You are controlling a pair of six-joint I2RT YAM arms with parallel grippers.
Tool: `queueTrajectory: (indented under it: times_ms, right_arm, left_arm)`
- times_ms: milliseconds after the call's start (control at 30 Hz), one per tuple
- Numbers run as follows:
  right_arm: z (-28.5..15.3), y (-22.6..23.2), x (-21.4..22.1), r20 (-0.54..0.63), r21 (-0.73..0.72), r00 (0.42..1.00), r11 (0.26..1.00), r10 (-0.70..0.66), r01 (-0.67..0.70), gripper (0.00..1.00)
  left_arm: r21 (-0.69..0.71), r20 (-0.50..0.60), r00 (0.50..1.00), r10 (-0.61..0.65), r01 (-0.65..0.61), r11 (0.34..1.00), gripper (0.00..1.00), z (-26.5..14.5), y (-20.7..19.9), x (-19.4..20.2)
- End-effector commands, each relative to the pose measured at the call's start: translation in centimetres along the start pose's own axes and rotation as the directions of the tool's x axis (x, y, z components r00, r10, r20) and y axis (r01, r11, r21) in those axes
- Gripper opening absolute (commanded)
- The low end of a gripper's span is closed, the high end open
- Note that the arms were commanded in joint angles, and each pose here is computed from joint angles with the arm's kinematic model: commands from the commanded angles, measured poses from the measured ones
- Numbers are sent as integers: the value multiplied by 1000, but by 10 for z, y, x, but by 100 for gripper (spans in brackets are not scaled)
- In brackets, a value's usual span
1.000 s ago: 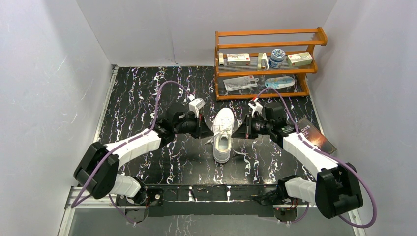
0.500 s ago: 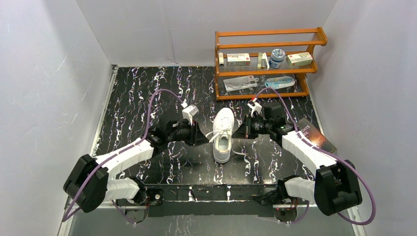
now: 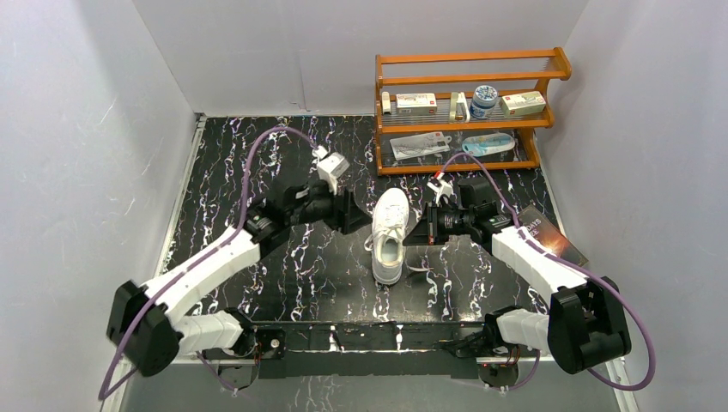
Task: Tie the shoes
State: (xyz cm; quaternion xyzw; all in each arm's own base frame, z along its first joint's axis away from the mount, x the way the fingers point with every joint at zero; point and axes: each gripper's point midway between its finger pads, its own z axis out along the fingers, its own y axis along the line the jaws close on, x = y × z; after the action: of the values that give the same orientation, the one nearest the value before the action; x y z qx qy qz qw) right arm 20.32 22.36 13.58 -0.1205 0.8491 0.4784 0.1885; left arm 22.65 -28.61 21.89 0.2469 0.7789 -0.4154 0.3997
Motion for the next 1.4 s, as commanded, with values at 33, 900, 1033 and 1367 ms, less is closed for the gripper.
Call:
queueTrajectory:
  times_ms: [33, 900, 1033, 1367]
  right_arm:
    - [-5, 18, -17, 20, -48, 998, 997, -63, 64, 0]
    - [-8, 22, -18, 41, -45, 999, 998, -34, 36, 0]
    - [-8, 22, -18, 43, -47, 999, 998, -33, 35, 0]
    - [-6, 23, -20, 53, -52, 998, 998, -22, 25, 0]
  left_arm:
    - [128, -95, 990, 104, -92, 988, 51, 43, 1, -2]
    - [267, -149, 987, 58, -17, 963, 39, 113, 13, 23]
    - [269, -165, 985, 54, -7, 963, 31, 117, 14, 26]
    - [243, -171, 983, 73, -30, 970, 9, 120, 20, 24]
